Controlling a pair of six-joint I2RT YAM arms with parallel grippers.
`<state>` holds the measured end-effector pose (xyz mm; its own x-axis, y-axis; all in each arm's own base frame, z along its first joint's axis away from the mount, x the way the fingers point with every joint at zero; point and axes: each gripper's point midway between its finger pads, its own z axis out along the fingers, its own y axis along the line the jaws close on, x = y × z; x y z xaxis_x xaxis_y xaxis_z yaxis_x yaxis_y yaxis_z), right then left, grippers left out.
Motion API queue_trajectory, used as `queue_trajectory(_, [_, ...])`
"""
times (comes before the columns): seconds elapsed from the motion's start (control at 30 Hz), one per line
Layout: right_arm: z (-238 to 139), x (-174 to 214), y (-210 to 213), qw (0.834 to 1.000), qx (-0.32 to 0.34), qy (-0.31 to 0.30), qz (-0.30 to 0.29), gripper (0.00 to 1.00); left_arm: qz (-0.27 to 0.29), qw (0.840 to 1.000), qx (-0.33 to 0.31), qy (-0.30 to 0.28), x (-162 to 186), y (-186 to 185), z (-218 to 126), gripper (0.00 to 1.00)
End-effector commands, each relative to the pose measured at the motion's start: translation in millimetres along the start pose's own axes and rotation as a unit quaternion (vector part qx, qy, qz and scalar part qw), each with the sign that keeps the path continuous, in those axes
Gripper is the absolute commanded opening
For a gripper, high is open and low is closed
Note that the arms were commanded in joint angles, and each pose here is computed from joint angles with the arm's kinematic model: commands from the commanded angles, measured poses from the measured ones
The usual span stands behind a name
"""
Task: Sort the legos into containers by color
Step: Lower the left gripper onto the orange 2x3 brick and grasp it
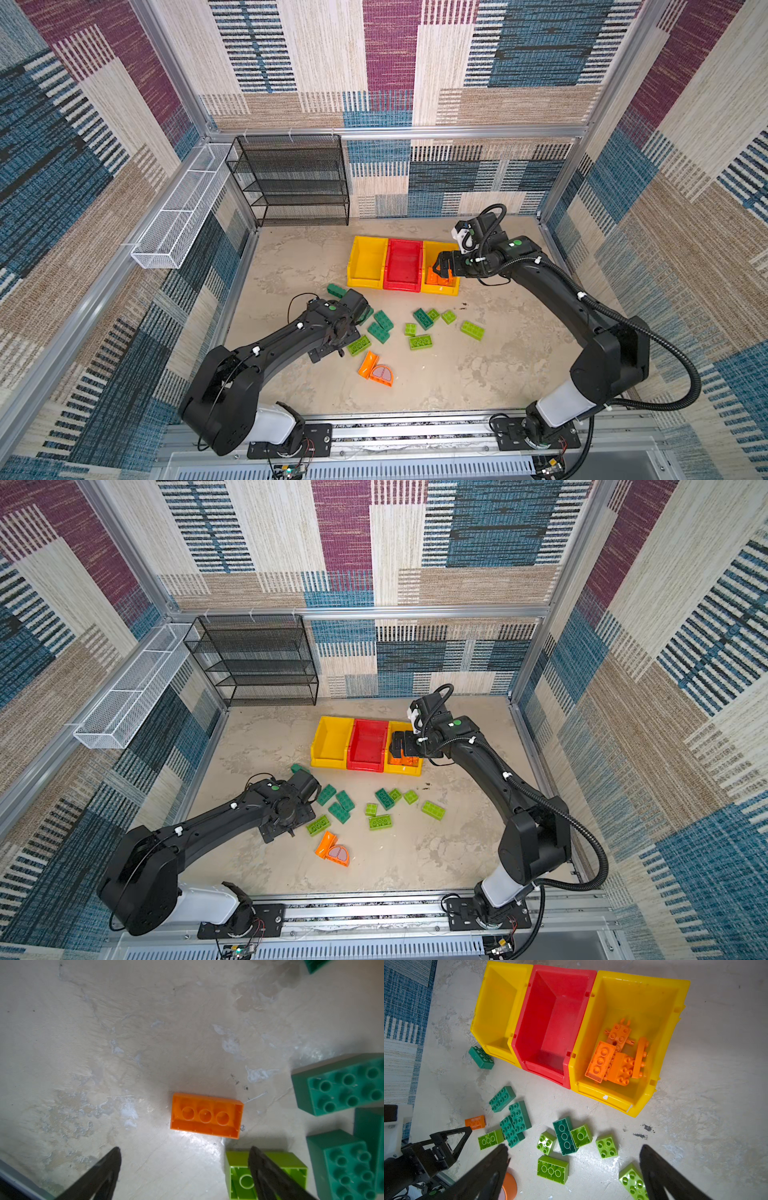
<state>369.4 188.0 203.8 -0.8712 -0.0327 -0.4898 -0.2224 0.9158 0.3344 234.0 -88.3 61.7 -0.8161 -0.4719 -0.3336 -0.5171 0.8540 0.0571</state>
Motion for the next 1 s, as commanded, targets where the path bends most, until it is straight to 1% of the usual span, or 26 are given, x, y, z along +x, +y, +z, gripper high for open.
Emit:
queue_trajectory(0.0, [-2,-5,1,1.000,0.001,-0.014,-0.004,1.00,0.025,0.999,0.005,0.024,3,-7,4,0.96])
queue_trajectory(0.17, [-6,-9,1,1.000,0.005,-0.021,-0.007,1.00,0.026,0.999,0.011,0.044,4,-14,15,0.96])
queue_trajectory(0.63, [-5,-5,-5,1.000,0.019,-0.016,-0.005,1.00,0.031,0.997,0.032,0.059,0,-22,37,0.95])
queue_trajectory(0.83, [-4,-3,-6,1.000,0.022,-0.010,0.000,1.00,0.030,0.996,0.039,0.067,2,-23,45,0.89])
queue_trajectory(0.97, [-5,-3,-7,1.000,0.026,-0.008,0.002,1.00,0.031,0.996,0.039,0.079,4,-25,49,0.79])
